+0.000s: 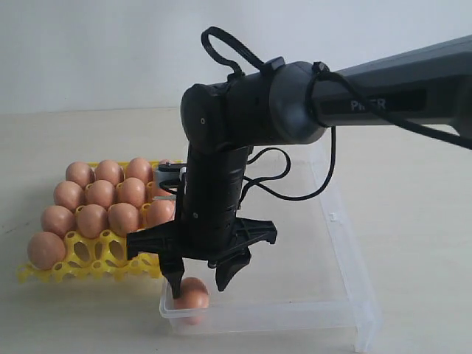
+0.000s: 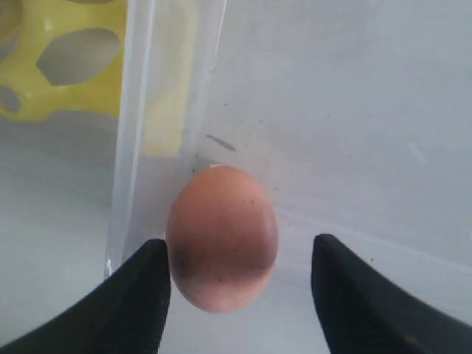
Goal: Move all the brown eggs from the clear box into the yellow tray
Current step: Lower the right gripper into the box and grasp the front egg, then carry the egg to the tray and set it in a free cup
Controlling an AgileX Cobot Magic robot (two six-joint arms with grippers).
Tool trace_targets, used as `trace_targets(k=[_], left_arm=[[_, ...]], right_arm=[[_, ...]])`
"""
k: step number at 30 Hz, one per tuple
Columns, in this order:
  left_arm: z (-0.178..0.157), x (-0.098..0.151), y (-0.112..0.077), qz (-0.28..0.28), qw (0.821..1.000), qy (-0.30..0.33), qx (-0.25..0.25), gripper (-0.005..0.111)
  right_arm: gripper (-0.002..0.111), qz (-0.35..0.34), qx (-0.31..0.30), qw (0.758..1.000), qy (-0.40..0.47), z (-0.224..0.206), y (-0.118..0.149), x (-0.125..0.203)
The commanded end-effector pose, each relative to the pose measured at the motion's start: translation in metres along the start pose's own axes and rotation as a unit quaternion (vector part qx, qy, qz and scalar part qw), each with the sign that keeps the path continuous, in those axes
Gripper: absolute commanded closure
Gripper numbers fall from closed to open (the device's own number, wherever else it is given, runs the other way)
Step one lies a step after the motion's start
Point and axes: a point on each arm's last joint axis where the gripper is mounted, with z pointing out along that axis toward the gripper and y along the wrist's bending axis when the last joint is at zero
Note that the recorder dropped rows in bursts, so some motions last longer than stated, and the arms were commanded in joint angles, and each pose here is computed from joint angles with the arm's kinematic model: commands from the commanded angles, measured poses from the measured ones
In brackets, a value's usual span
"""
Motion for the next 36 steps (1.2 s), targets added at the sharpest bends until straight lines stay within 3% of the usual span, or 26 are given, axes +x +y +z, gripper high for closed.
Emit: trace_targets(k=[1, 4, 6, 11, 15, 18, 21, 25, 30, 36], left_arm=[[-0.001, -0.002, 0.000, -0.002, 1.000, -0.009, -0.001, 0.107], [-0.001, -0.002, 0.000, -0.002, 1.000, -0.009, -0.001, 0.107], [-0.001, -0.002, 0.000, -0.002, 1.000, -0.009, -0.001, 0.107], [-0.001, -0.002, 0.000, -0.002, 1.000, -0.009, -0.001, 0.107], [-0.001, -0.002, 0.000, -0.004, 1.000, -0.009, -0.001, 0.107], [-0.001, -0.002, 0.000, -0.004, 1.000, -0.009, -0.001, 0.107], [-0.001, -0.002, 0.000, -0.003, 1.000, -0.009, -0.001, 0.107], [-0.001, -0.002, 0.000, -0.003, 1.000, -0.009, -0.001, 0.107], [-0.001, -0.002, 0.000, -0.004, 1.000, -0.009, -0.001, 0.107], [-0.001, -0.002, 0.000, -0.003, 1.000, -0.009, -0.001, 0.107]], right_arm=[[0.053, -0.025, 0.006, 1.000, 0.011, 0.013, -0.001, -0.001], [0.053, -0.044, 0.009, 0.999, 0.015, 0.019, -0.002, -0.002], [0.061, -0.053, 0.010, 0.998, 0.016, 0.022, -0.002, -0.003], [0.108, -0.070, 0.021, 0.997, 0.009, 0.021, -0.004, -0.004], [0.108, -0.090, 0.030, 0.995, -0.027, 0.001, -0.004, -0.005], [0.108, -0.139, 0.033, 0.983, -0.113, -0.031, -0.002, -0.008], [0.108, -0.203, 0.000, 0.954, -0.221, -0.053, 0.008, -0.008], [0.108, -0.297, -0.045, 0.886, -0.353, -0.058, 0.025, -0.003], [0.108, -0.363, -0.045, 0.825, -0.431, -0.038, 0.040, 0.007], [0.108, -0.374, -0.045, 0.805, -0.458, -0.016, 0.051, 0.008]])
